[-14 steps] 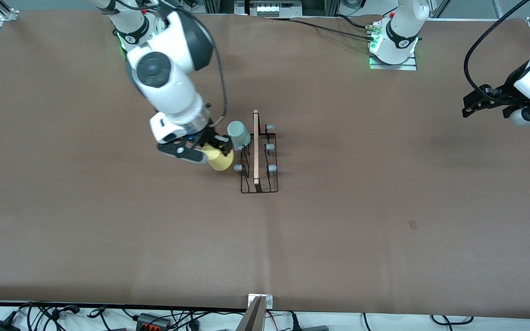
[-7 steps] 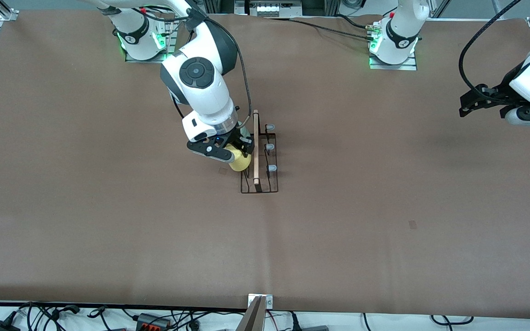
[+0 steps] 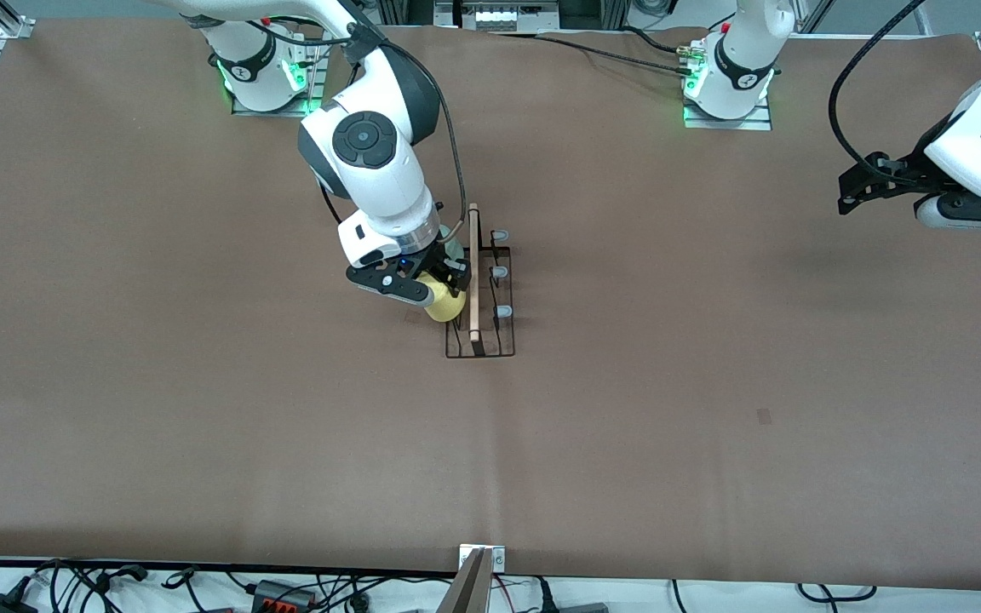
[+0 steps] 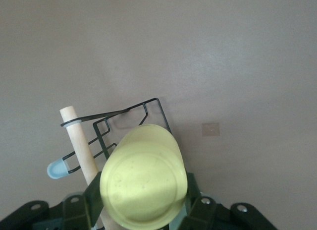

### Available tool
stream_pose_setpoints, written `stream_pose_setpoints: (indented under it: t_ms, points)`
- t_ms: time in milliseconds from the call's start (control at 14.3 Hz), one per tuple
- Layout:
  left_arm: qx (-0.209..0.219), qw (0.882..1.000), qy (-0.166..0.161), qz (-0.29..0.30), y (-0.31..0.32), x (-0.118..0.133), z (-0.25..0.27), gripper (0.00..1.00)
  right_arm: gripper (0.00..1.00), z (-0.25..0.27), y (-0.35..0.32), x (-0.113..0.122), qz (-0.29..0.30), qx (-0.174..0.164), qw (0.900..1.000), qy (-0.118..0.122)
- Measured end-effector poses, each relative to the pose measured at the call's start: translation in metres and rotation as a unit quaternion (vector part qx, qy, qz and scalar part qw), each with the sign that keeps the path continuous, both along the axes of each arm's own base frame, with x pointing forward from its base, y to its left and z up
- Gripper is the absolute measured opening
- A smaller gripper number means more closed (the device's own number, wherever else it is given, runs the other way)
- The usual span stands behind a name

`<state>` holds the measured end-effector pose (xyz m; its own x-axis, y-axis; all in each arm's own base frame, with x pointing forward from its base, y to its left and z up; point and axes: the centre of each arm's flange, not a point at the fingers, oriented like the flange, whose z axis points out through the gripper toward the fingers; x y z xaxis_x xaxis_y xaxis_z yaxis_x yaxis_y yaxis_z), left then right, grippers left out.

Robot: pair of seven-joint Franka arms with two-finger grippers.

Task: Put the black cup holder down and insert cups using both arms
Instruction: 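Place the yellow cup onto a rack peg with the right gripper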

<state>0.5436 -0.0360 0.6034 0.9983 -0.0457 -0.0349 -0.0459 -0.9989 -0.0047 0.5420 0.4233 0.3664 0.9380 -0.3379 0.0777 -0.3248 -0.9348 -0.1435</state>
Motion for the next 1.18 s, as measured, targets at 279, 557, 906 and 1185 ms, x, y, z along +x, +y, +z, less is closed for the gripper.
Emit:
stream_pose_setpoints:
  t_ms: [279,557,906,1185]
  points:
    - [0.0,1.0,-0.007,0.0,0.0,0.001,0.007,1.0,0.7,-0.002,0.0,0.0,0.0,-0.002,1.0,-0.002]
    - [-0.001,1.0,-0.009,0.0,0.0,0.001,0.008,1.0,0.84,-0.008,0.0,0.001,0.0,-0.005,1.0,0.001]
    - [-0.001,1.0,-0.009,0.0,0.0,0.001,0.008,1.0,0.89,-0.008,-0.004,0.005,-0.004,-0.006,1.0,-0.001]
    - [-0.001,1.0,-0.009,0.001,0.001,0.001,0.008,1.0,1.0,0.018,-0.033,0.025,-0.025,-0.006,0.999,-0.022]
